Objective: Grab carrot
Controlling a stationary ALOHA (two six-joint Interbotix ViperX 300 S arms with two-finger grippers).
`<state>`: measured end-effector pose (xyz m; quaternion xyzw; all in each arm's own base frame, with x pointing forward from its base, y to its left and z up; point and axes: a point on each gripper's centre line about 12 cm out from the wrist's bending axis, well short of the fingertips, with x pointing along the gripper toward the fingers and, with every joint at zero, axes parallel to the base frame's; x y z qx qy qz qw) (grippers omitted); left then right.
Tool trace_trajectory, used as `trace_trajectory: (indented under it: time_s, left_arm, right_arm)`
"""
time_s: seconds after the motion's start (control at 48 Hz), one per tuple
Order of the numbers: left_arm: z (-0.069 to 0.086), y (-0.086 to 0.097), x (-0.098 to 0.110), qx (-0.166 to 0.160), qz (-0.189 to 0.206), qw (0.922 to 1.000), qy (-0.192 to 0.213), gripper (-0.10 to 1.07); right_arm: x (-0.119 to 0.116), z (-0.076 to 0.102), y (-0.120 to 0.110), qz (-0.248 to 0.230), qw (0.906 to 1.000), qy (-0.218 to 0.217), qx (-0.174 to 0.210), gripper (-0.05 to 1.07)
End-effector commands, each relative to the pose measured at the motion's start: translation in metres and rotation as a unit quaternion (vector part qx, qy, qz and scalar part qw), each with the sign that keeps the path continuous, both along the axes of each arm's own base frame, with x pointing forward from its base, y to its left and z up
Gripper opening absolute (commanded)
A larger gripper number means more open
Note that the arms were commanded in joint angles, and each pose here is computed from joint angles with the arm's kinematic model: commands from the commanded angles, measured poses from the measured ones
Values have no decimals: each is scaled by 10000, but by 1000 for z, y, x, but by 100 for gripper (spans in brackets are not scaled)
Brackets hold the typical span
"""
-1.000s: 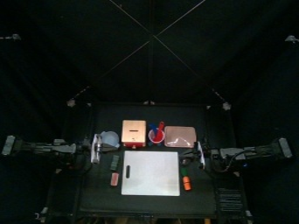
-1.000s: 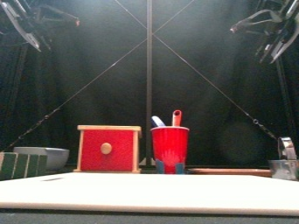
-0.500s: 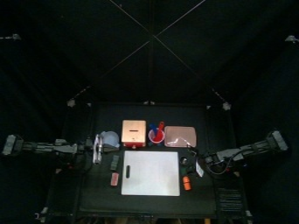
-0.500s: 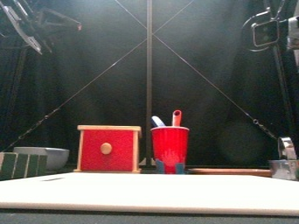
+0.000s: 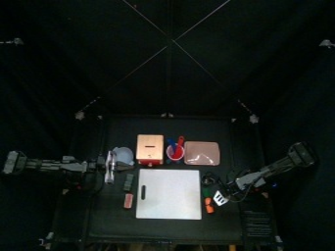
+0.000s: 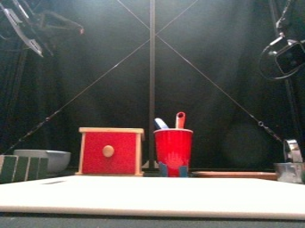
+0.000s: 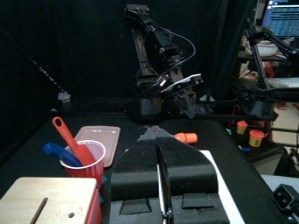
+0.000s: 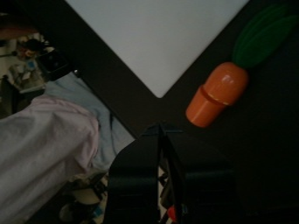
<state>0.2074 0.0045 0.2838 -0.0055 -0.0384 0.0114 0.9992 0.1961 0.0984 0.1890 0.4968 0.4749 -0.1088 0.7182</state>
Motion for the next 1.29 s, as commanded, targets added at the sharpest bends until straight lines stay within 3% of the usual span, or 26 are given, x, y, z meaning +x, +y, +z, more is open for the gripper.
trace_trajectory:
  time_s: [0.0, 0.375, 0.5, 0.625, 0.792, 1.271]
  left_arm:
    - [5, 2, 1, 10, 55, 9999, -92, -3]
    - [1, 4, 0, 2, 108, 9999, -46, -3]
    - [1, 6, 0, 1, 139, 9999, -38, -3]
    - [1, 7, 0, 2, 172, 9998, -38, -3]
    - [0, 7, 0, 2, 180, 9998, -31, -3]
    - [-4, 8, -1, 7, 200, 9998, 23, -3]
  right_arm:
    - [6, 0, 2, -52, 10000, 23, -73, 42]
    - [-2, -21, 15, -640, 9926, 1030, -33, 91]
    - [3, -25, 20, -744, 9906, 1133, -169, 100]
    - [14, -30, 22, -914, 9875, 1220, -397, 101]
    - [18, -48, 27, -1139, 9772, 1649, -705, 101]
    - [26, -69, 44, -1471, 9649, 2021, -810, 100]
